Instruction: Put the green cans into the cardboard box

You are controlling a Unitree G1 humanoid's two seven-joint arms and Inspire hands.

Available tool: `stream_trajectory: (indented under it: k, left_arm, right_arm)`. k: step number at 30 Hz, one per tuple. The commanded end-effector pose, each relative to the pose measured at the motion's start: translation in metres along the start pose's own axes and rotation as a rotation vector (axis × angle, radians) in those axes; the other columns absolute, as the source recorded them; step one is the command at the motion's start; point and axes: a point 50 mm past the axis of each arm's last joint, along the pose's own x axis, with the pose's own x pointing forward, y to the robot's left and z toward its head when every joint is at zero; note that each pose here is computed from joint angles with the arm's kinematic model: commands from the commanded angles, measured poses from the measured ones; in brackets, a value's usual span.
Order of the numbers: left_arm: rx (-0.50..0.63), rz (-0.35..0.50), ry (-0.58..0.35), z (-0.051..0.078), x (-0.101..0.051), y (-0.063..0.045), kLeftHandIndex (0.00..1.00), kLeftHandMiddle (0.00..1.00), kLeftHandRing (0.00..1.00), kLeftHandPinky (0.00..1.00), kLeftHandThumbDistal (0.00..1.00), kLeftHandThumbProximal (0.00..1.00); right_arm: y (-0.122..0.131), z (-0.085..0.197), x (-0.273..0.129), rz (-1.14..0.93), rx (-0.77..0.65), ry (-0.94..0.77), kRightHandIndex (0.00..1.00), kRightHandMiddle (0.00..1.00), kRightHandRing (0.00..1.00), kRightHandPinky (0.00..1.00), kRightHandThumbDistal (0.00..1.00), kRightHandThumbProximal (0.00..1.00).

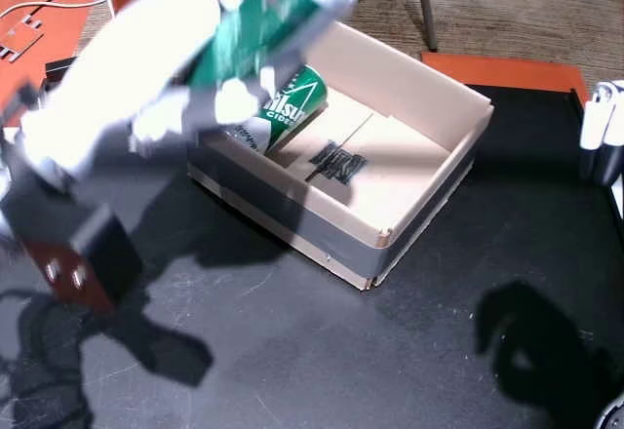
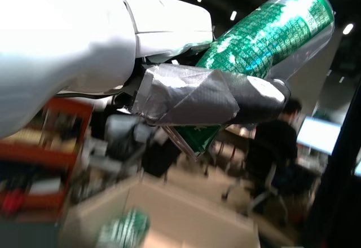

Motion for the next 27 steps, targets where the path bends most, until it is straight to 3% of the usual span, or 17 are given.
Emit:
stream_trajectory:
  k: [1,3,5,8,11,13,15,17,18,20,21,22,25,27]
  left_arm:
    - [0.043,0.044,-0.012,0.000,0.008,0.012,0.01,0.14,0.34,0.50,0.00,0.69]
    - [0.061,0.075,-0.025,0.001,0.015,0.020,0.00,0.12,0.37,0.52,0.00,0.78]
    - [0.085,0.091,-0.039,0.002,0.020,0.026,0.04,0.14,0.40,0.54,0.00,0.77]
    - [0.145,0.087,-0.064,0.004,0.027,0.032,0.00,0.14,0.39,0.55,0.00,0.66]
    - [0.231,0.047,-0.066,0.002,0.033,0.031,0.02,0.13,0.33,0.51,0.00,0.74]
    - [0.366,-0.038,-0.039,-0.003,0.039,0.024,0.07,0.16,0.35,0.53,0.00,0.74]
    - [0.486,-0.135,0.007,-0.010,0.043,0.016,0.10,0.19,0.36,0.49,0.00,0.63]
    - [0.568,-0.214,0.050,-0.015,0.045,0.008,0.12,0.18,0.32,0.44,0.00,0.54]
    - [0.606,-0.259,0.068,-0.017,0.045,0.004,0.16,0.23,0.36,0.47,0.00,0.55]
    - [0.661,-0.347,0.087,-0.019,0.046,-0.005,0.15,0.19,0.28,0.41,0.00,0.64]
    - [0.676,-0.388,0.099,-0.020,0.046,-0.009,0.16,0.19,0.27,0.39,0.00,0.73]
    - [0.690,-0.424,0.105,-0.020,0.046,-0.012,0.14,0.16,0.24,0.36,0.00,0.75]
    - [0.755,-0.534,0.097,-0.020,0.047,-0.024,0.12,0.17,0.25,0.33,0.00,0.76]
    - [0.778,-0.575,0.088,-0.019,0.047,-0.030,0.09,0.14,0.24,0.30,0.00,0.71]
  right_arm:
    - [-0.001,0.000,-0.001,-0.003,-0.012,-0.006,0.19,0.25,0.29,0.06,0.63,0.00]
    - [-0.001,0.000,-0.001,-0.001,-0.021,-0.011,0.17,0.23,0.26,0.04,0.61,0.00]
    - [-0.001,-0.001,-0.001,0.005,-0.026,-0.019,0.12,0.21,0.27,0.01,0.59,0.00]
    - [-0.001,-0.003,-0.002,0.021,-0.014,0.006,0.10,0.24,0.33,0.04,0.54,0.00]
    - [-0.001,-0.005,-0.002,0.023,-0.007,0.008,0.10,0.23,0.32,0.02,0.55,0.00]
    - [-0.001,-0.007,-0.002,0.031,0.014,0.016,0.11,0.24,0.33,0.02,0.53,0.00]
    - [0.000,-0.009,-0.003,0.035,0.026,0.029,0.11,0.25,0.34,0.02,0.49,0.00]
    - [0.001,-0.009,-0.004,0.027,0.021,0.026,0.10,0.25,0.32,0.01,0.53,0.00]
    - [0.001,-0.009,-0.004,0.020,0.020,0.023,0.10,0.25,0.32,0.01,0.56,0.00]
    - [0.004,-0.009,-0.006,-0.026,-0.004,0.018,0.08,0.23,0.30,0.00,0.64,0.00]
    - [0.005,-0.009,-0.006,-0.041,-0.012,0.015,0.07,0.21,0.28,0.00,0.63,0.00]
    - [0.006,-0.009,-0.006,-0.045,-0.011,0.015,0.05,0.20,0.27,0.00,0.60,0.00]
    - [0.007,-0.009,-0.007,-0.047,-0.011,0.015,0.04,0.20,0.28,0.00,0.60,0.00]
    - [0.008,-0.009,-0.007,-0.060,-0.013,0.021,0.05,0.20,0.27,0.02,0.61,0.00]
